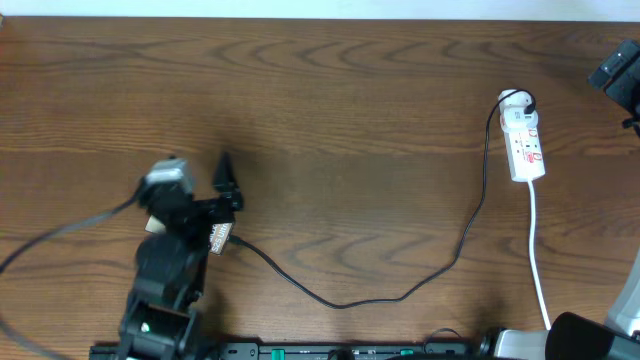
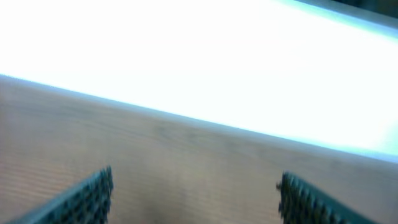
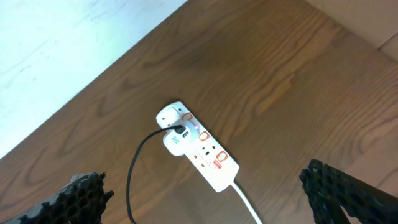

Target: Plug charger to phone and switch on socket

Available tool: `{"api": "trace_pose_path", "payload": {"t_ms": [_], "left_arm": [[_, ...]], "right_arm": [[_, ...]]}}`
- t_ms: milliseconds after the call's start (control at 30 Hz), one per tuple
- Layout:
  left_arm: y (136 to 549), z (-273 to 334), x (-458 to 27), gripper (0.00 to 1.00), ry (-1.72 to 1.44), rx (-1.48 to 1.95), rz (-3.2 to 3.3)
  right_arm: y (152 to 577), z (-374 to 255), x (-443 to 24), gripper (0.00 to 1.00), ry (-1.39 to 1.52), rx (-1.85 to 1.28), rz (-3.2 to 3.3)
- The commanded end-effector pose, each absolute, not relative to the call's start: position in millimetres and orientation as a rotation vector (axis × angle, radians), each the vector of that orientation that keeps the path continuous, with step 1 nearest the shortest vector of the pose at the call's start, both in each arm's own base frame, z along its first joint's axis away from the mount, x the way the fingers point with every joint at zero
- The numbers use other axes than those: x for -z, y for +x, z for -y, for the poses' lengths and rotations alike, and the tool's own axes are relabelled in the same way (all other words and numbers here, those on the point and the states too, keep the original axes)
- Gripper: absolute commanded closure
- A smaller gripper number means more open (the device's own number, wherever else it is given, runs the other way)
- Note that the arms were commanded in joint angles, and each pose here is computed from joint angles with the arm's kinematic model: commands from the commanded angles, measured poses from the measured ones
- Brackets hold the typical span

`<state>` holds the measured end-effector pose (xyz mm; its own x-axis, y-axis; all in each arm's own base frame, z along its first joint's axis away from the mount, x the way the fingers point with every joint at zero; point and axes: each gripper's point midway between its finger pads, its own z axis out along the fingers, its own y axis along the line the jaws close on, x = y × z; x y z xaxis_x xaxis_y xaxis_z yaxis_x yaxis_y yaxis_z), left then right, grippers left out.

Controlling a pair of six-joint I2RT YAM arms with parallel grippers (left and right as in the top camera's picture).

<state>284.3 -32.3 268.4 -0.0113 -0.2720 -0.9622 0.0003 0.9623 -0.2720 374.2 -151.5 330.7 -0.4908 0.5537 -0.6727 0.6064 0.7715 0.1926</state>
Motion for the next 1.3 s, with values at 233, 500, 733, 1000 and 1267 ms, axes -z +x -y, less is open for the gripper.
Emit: {"api": "trace_pose_path", "payload": {"t_ms": [233, 500, 733, 1000, 1267], "left_arm": [[247.8, -20.9, -278.8, 0.17, -0.286, 0.143, -1.245], [235.1, -27.1, -252.8, 0.17, -0.227, 0.124, -1.255], [240.3, -28.3, -221.1, 0.17, -0.221, 0.129, -1.364], [242.3, -29.1, -139.8, 0.17, -0.308, 0.138, -1.687], [242.5, -28.2, -140.5, 0.17, -0.303, 0.142, -1.685]], "right_arm": [[369.9, 152.1, -336.7, 0.01, 0.875, 0.093, -2.184], [369.9, 152.1, -336.7, 0.01, 0.876, 0.092, -2.184], [369.9, 152.1, -336.7, 0.01, 0.875, 0.093, -2.184], [369.9, 152.1, -336.7, 0.01, 0.876, 0.092, -2.184], [369.9, 152.1, -336.7, 0.01, 0.876, 0.092, -2.184]]}}
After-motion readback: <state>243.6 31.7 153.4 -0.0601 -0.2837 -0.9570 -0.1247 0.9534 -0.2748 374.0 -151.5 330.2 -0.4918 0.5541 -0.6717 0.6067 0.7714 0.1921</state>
